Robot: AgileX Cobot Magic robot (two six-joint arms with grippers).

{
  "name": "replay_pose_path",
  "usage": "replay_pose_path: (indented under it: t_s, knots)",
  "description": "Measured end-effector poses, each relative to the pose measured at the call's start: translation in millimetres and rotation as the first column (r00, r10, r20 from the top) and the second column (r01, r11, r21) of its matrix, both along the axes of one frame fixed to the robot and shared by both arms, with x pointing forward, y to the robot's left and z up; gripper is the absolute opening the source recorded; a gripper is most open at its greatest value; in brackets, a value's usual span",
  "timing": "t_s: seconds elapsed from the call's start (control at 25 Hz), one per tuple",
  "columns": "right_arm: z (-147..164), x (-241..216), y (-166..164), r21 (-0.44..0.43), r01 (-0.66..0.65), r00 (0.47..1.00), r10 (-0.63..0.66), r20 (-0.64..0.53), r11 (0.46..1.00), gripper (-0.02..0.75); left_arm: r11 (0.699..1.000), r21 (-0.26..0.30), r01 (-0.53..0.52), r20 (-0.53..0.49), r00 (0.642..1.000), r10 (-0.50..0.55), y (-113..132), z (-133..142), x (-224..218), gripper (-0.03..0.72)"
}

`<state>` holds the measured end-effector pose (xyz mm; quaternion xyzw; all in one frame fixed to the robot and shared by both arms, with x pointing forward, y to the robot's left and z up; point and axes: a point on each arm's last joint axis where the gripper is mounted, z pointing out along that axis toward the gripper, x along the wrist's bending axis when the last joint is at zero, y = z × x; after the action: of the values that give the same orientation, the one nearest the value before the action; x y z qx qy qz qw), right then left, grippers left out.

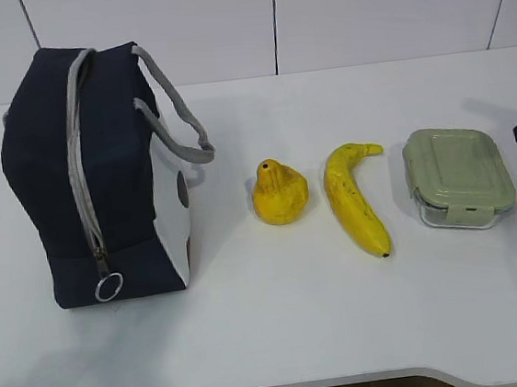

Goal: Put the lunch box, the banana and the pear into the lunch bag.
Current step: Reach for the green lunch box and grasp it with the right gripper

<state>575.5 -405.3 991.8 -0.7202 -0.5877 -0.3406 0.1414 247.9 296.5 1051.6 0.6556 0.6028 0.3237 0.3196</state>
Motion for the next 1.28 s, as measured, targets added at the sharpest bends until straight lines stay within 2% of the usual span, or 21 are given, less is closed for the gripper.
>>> replay_pose_path:
  t_s: [0.24, 0.68, 0.96, 1.28]
  knots:
    - [-16, 22, -8, 0.047, 0.002, 1.0, -0.004, 0.031, 0.999, 0.596, 1.0, 0.0, 0.0, 0.0, 1.0, 0.0, 0, 0, 0, 0.239]
    - [-47, 37, -9, 0.119, -0.017, 0.997, 0.008, 0.079, 0.993, 0.593, 1.0, 0.0, -0.002, 0.0, 1.0, 0.002, 0, 0, 0, 0.239]
    - [-66, 40, -10, 0.15, -0.01, 0.999, 0.002, 0.053, 0.989, 0.593, 1.0, 0.0, -0.004, 0.0, 1.0, 0.004, 0, 0, 0, 0.239]
    - [-66, 46, -4, 0.176, -0.019, 0.995, 0.001, 0.102, 0.984, 0.591, 1.0, 0.0, -0.004, 0.0, 1.0, 0.004, 0, 0, 0, 0.239]
